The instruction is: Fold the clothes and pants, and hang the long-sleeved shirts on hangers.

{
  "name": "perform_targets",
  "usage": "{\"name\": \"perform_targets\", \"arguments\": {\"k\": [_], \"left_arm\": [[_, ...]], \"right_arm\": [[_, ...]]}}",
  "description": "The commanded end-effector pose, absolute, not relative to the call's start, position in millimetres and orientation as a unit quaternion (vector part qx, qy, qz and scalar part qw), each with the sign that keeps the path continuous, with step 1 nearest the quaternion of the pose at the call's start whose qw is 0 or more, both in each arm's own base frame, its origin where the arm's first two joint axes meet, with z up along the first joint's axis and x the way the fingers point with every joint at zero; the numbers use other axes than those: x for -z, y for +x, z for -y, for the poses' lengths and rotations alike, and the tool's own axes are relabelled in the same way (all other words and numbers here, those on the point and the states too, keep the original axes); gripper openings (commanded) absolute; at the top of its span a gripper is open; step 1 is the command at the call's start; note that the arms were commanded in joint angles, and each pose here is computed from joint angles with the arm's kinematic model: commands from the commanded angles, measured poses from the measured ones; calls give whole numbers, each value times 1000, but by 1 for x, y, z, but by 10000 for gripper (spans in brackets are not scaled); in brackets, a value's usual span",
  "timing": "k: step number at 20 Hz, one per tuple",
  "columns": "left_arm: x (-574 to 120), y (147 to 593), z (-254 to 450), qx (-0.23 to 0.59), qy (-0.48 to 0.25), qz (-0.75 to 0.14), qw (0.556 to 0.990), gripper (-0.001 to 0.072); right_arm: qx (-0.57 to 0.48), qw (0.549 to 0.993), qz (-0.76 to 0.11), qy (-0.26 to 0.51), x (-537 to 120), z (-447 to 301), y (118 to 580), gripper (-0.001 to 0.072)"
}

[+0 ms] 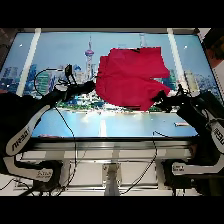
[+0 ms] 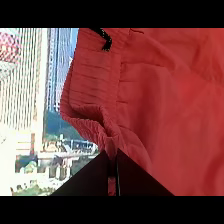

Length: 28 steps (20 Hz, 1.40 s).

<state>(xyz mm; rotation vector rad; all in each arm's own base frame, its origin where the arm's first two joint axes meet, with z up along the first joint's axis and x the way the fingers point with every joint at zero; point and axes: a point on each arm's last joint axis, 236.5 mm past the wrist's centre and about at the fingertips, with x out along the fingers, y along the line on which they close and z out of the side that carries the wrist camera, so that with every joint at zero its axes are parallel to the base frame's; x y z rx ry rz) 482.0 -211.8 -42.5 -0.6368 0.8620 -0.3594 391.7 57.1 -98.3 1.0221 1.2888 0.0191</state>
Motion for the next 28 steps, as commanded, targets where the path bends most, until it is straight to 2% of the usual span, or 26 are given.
{"name": "perform_targets", "arguments": {"k": [1,2,3,9,12,15,20,21,22,23,24,28], "left_arm": [[42,482,212,172,-301,-409,844,18],[42,481,213,174,-301,-410,843,18],[42,480,213,175,-296,-410,845,18],[47,457,201,183,-167,-444,861,16],[67,423,212,204,-69,-493,843,15],[72,407,232,216,-46,-503,835,16],[76,380,260,249,-24,-523,815,17],[78,373,263,255,-20,-530,809,17],[79,368,266,259,-16,-536,803,17],[80,364,269,263,-13,-540,800,17],[80,361,271,266,-11,-541,798,17],[81,360,271,267,-10,-542,797,17]], "right_arm": [[-21,694,-566,444,99,-76,409,272],[-30,700,-566,435,94,-81,413,91],[-39,705,-568,423,88,-82,414,10],[-121,718,-590,348,14,-97,386,9],[-156,744,-564,322,-27,-118,405,7],[-180,762,-542,306,-45,-152,437,7],[-233,733,-579,270,-10,-235,468,10],[-240,732,-579,267,-3,-246,479,18],[-242,733,-577,269,0,-252,490,110],[-239,734,-571,279,-2,-257,504,324],[-239,741,-560,284,-6,-259,516,387],[-246,773,-522,265,-32,-254,541,386]]}}
